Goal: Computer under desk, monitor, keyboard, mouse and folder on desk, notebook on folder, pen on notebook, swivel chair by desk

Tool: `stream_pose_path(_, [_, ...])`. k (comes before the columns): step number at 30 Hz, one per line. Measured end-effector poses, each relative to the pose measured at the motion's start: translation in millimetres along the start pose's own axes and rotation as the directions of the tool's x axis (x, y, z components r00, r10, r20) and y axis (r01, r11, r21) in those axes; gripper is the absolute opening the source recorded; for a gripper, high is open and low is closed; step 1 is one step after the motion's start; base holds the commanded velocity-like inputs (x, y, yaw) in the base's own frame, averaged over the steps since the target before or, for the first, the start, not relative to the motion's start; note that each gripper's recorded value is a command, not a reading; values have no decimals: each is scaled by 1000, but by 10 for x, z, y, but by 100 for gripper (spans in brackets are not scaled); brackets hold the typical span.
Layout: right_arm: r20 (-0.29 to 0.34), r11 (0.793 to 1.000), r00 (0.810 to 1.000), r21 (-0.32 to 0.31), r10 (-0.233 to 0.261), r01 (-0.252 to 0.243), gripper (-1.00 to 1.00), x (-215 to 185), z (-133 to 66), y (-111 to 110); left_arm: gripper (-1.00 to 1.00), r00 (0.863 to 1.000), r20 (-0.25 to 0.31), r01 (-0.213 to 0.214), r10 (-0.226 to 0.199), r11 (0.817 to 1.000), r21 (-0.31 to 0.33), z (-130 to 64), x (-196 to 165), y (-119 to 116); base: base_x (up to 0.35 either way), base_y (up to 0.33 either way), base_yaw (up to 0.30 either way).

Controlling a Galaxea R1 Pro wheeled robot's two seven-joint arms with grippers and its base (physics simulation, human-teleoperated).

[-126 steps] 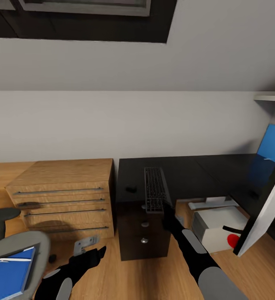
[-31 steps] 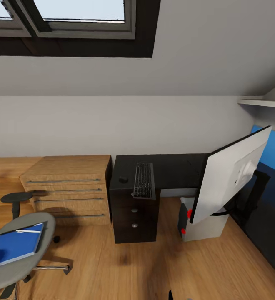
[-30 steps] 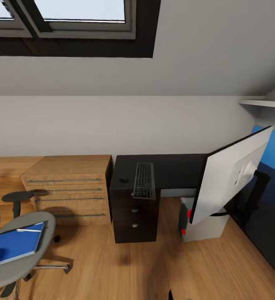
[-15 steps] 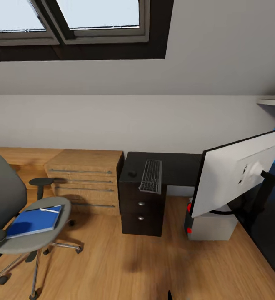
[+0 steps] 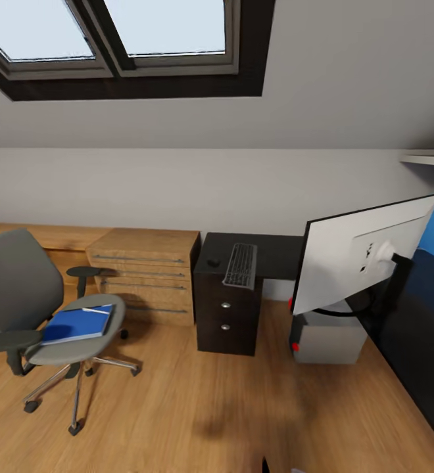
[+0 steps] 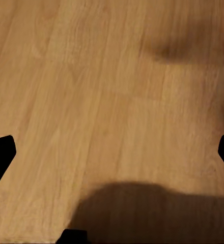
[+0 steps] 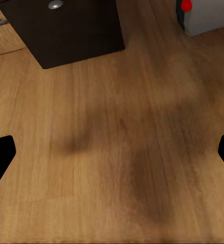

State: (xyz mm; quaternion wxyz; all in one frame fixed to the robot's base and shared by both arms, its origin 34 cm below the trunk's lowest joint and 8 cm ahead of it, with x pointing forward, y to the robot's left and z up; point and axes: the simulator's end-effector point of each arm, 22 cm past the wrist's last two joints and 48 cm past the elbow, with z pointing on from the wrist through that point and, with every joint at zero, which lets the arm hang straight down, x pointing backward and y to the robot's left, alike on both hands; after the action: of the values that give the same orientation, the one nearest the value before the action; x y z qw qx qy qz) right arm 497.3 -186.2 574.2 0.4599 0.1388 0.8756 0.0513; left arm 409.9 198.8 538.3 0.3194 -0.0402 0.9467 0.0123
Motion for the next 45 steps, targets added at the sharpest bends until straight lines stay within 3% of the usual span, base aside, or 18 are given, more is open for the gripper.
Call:
stream_pose_path(8, [0,1000,1000,-16,-20,20,100,-3,2,30,100,1000,-3,1,-1,1000,0,0,9,2,-297,-128,0])
stream_pose_path(12, [74,999,996,-20,-41,43,100,-254,69,-49,100,1000,-2,1,-1,1000,0,0,8,0,-334,-5,0])
stream_pose_path(15, [196,998,980,-42,-32,41,100,-777,217,31,100,1000,-2,0,0,1000,-1,1,8,8,-335,-8,0])
stream_pose_path(20, [333,996,943,-79,-16,45,100,-1584,383,171,100,1000,-2,0,0,1000,-2,1,8,12,-335,-53,0])
stream_pose_path(23, [363,995,932,-86,-11,46,100,-2052,473,185,100,1000,-2,0,0,1000,-2,1,7,12,-330,-87,0])
stream_pose_path(26, [352,996,936,-78,-16,46,100,-2521,536,173,100,1000,-1,0,0,1000,-2,1,6,12,-310,-98,0])
stream_pose_path(29, [300,997,953,-53,-34,52,100,-2913,539,127,100,1000,-1,0,0,1000,-1,1,6,12,-292,-106,0])
stream_pose_path(33, [208,998,976,20,-65,62,100,-3285,434,-54,100,1000,-1,0,0,1000,-2,0,5,13,-276,-120,0])
stream_pose_path(35, [148,994,986,88,-76,63,100,-3465,314,-260,100,1000,0,0,0,1000,-2,1,4,18,-263,-139,0])
stream_pose_path(45, [91,978,995,208,-32,13,100,-3719,75,-802,100,1000,4,-2,2,1000,-5,2,-5,44,-186,-242,0])
